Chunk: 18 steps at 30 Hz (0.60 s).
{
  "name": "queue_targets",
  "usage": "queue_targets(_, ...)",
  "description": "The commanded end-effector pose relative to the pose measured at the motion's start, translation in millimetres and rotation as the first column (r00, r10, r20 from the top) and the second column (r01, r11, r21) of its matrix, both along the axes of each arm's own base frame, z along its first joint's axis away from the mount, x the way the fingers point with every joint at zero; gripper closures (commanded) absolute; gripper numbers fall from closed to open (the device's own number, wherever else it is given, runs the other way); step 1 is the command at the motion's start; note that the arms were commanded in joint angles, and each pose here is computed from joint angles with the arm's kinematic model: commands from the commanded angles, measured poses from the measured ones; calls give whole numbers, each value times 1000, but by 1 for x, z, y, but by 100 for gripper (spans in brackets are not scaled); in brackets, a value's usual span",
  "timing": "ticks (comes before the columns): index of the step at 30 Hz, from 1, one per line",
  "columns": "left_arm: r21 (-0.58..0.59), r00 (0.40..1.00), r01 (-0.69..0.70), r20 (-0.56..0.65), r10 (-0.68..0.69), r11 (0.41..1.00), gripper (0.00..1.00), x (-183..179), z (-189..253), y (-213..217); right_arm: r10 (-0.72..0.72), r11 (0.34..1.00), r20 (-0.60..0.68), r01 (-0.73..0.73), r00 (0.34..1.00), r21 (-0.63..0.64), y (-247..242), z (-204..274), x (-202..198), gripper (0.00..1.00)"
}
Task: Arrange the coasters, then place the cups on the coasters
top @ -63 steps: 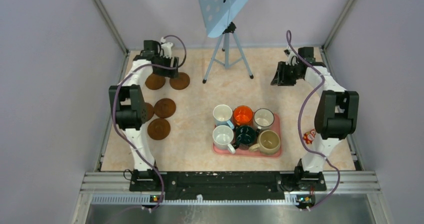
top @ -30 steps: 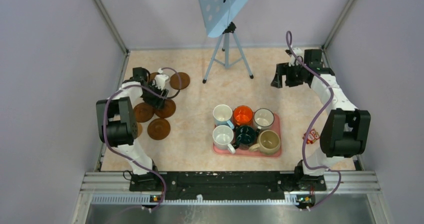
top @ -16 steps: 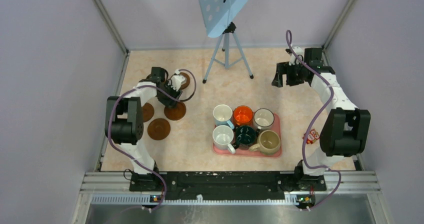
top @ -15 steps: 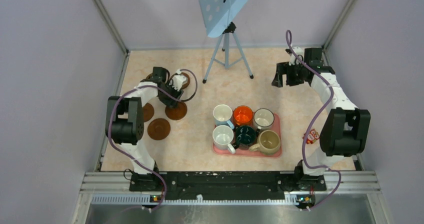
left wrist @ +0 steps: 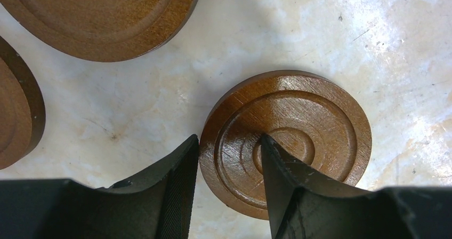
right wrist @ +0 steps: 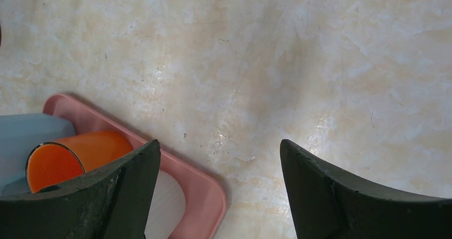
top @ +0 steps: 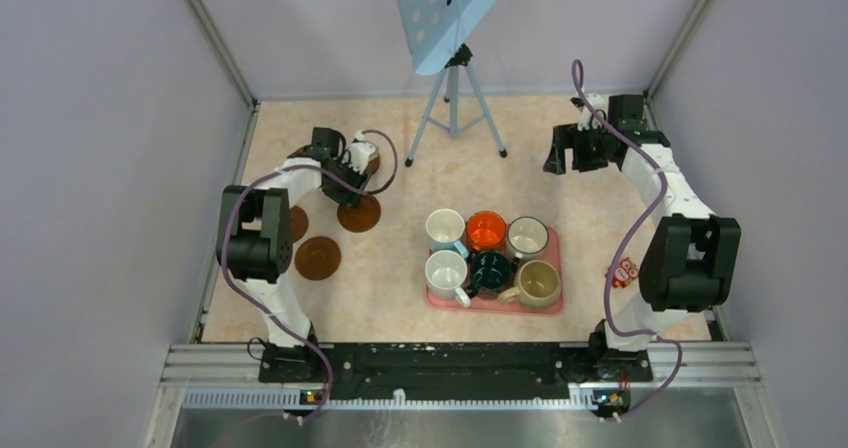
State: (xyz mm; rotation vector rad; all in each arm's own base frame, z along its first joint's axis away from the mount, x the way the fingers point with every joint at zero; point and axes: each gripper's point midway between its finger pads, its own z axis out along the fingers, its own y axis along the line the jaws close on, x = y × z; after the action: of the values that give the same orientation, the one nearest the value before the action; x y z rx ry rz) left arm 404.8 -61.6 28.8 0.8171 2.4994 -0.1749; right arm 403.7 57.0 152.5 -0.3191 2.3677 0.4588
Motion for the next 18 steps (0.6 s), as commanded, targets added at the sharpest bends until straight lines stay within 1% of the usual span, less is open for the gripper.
queue_targets(1,27,1000,-15,-1,15,1000,47,8,-7,3,6,1000,49,-6,999,5,0,16,14,18)
queue_targets(4,27,1000,-27,2,27,999,43,9,1,8,7,1000,46,-7,999,11,1,16,15,18)
queue_targets(7,13,998,-55,20,54,998,35,14,16,16,7,1000,42,-8,999,20,2,15,16,18)
queue_targets(10,-56,998,-64,22,66,996,27,16,39,21,10,1000,39,-12,999,29,4,15,16,18)
queue_targets(12,-108,998,-44,35,48,993,24,16,57,17,12,999,39,-14,999,33,5,15,17,18)
queue_targets(14,-133,996,-77,42,83,988,21,13,69,36,16,999,34,-18,999,39,6,14,17,18)
queue_targets(18,-98,986,-164,-2,164,982,20,-5,62,83,20,999,33,-21,999,45,7,15,17,18)
